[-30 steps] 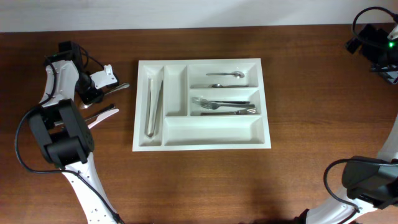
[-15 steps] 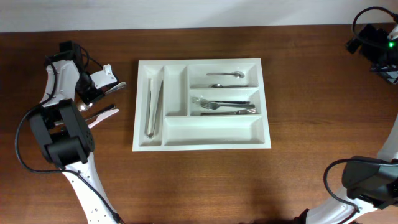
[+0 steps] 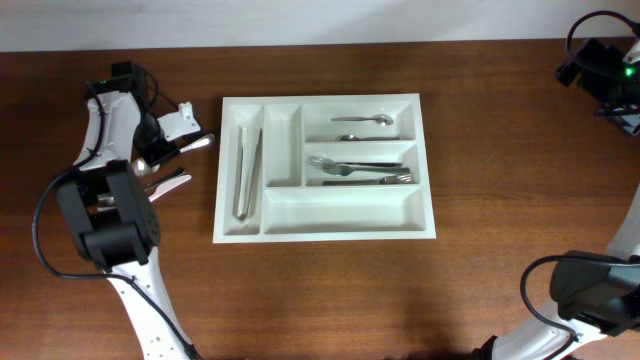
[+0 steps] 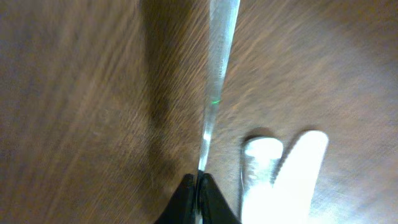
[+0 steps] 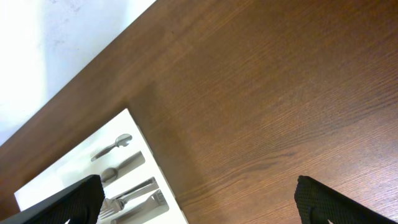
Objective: Pack container
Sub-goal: 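Carry the spoon into the tray's middle-right compartment with the left gripper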
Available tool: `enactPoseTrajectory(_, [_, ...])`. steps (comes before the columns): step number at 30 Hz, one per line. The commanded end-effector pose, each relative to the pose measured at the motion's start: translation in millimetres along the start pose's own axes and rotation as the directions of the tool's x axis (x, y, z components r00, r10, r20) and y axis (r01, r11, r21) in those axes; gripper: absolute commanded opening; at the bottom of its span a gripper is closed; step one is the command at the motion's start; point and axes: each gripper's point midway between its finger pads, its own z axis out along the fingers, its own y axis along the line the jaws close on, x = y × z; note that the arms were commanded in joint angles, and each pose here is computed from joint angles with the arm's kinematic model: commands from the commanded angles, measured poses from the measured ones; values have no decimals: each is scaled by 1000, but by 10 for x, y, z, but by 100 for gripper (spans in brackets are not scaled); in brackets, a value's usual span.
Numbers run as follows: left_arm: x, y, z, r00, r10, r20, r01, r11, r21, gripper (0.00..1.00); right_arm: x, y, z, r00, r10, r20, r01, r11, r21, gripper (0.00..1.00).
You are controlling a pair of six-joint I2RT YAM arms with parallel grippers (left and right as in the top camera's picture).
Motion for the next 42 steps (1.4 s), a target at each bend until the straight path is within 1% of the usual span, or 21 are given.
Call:
enactPoseTrajectory(1, [-159,58,-569,999,7,50,-1,994,-110,2,-16,-53,6,1000,5,3,-5,1000,16,99])
enactPoseTrajectory(7, [-270,45,-1205,994,8,110,17,974,-224,2,-16,-53,6,1000,5,3,-5,1000,16,99])
enactPoseTrajectory(11, [-334,-135,-1633,989,39,142,0,964,-264,2,-16,-53,6,1000,5,3,-5,1000,16,99])
enactPoseTrajectory(13, [-476,-315,-1832,979,82,185,-31,964,-265,2,-16,-53,6,1000,5,3,-5,1000,16,100])
enactPoseTrajectory(14, [-576,-424,-1914,971,110,211,-53,964,-259,2,-16,-53,6,1000,5,3,-5,1000,16,99])
enactPoseTrajectory(17, [-896,-762,-2055,943,197,268,-134,963,-235,2,-16,-53,6,1000,5,3,-5,1000,16,99])
enactPoseTrajectory(22, [-1372,-1326,-1974,905,337,262,-300,938,-172,2,-16,-53,6,1000,5,3,-5,1000,16,99])
enactPoseTrajectory(26, [-1705,-1731,-1867,861,440,254,-418,898,-137,2,-16,-53,6,1000,5,3,-5,1000,16,99])
enactPoseTrajectory(29, [-1908,-2056,-1692,829,506,237,-502,861,-83,2,-16,-53,6,1000,5,3,-5,1000,16,99])
enactPoseTrajectory(33, [-2031,-2375,-1414,804,560,202,-572,820,5,2,-16,-53,6,1000,5,3,-5,1000,16,99])
enactPoseTrajectory(38, [-2113,-2657,-1086,780,604,164,-622,777,99,2,-16,-53,6,1000,5,3,-5,1000,16,99])
enactPoseTrajectory(42, [-2100,-2911,-1023,769,615,174,-639,749,178,2,-16,-53,6,1000,5,3,-5,1000,16,99])
